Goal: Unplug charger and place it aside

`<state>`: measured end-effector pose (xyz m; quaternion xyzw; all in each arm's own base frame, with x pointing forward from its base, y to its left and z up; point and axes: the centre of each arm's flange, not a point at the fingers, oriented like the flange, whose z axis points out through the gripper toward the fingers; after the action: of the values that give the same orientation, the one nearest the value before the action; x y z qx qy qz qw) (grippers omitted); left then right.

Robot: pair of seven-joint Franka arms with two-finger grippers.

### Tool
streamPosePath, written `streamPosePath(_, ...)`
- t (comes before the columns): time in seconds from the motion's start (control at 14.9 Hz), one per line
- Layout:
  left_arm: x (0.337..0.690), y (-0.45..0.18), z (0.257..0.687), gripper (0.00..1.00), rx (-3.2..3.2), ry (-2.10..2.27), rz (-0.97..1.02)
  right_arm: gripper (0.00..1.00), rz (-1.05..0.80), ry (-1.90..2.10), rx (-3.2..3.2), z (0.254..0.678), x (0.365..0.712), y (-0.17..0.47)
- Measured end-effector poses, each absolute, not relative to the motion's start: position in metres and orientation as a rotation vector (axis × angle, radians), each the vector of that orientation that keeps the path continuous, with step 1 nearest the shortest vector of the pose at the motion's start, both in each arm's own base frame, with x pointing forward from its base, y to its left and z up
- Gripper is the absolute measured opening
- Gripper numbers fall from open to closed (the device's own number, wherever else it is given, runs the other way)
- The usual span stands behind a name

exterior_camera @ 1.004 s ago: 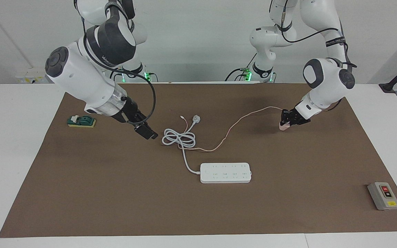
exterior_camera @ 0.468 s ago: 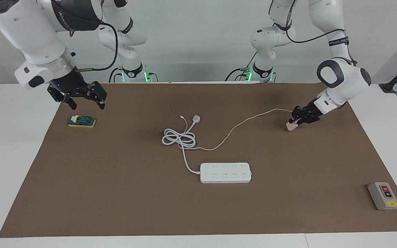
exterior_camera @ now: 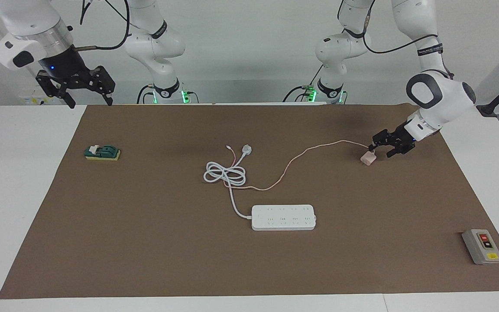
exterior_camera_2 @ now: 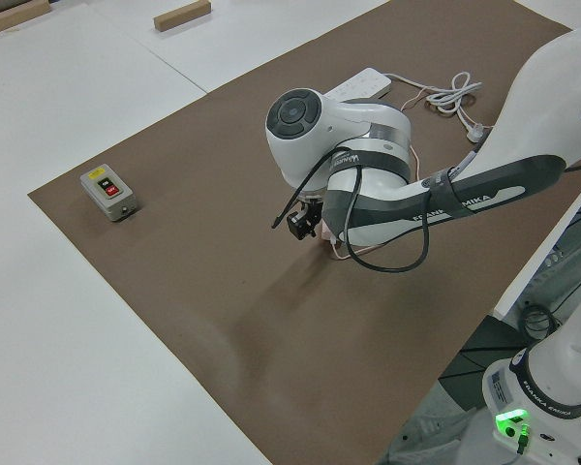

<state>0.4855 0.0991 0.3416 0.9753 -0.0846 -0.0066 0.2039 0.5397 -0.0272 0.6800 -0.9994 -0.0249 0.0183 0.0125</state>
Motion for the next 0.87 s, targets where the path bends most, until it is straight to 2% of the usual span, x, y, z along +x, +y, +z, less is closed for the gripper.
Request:
streamPosePath(0.27,0.497,0.086,0.356,1.00,2.755,-0.163,-0.032,1.00,0.091,-0.081,-3.165,0.672,0.525,-0.030)
streamPosePath(0.6,0.521,0.005,0.385,1.00,2.901,0.073,-0.165,1.00,0.046,-0.107,-3.203,0.658,0.527,-0.025)
streamPosePath(0.87,0.544,-0.030,0.431,1.00,3.003,0.206,-0.204,1.00,0.031,-0.099,-3.198,0.661,0.525,-0.025)
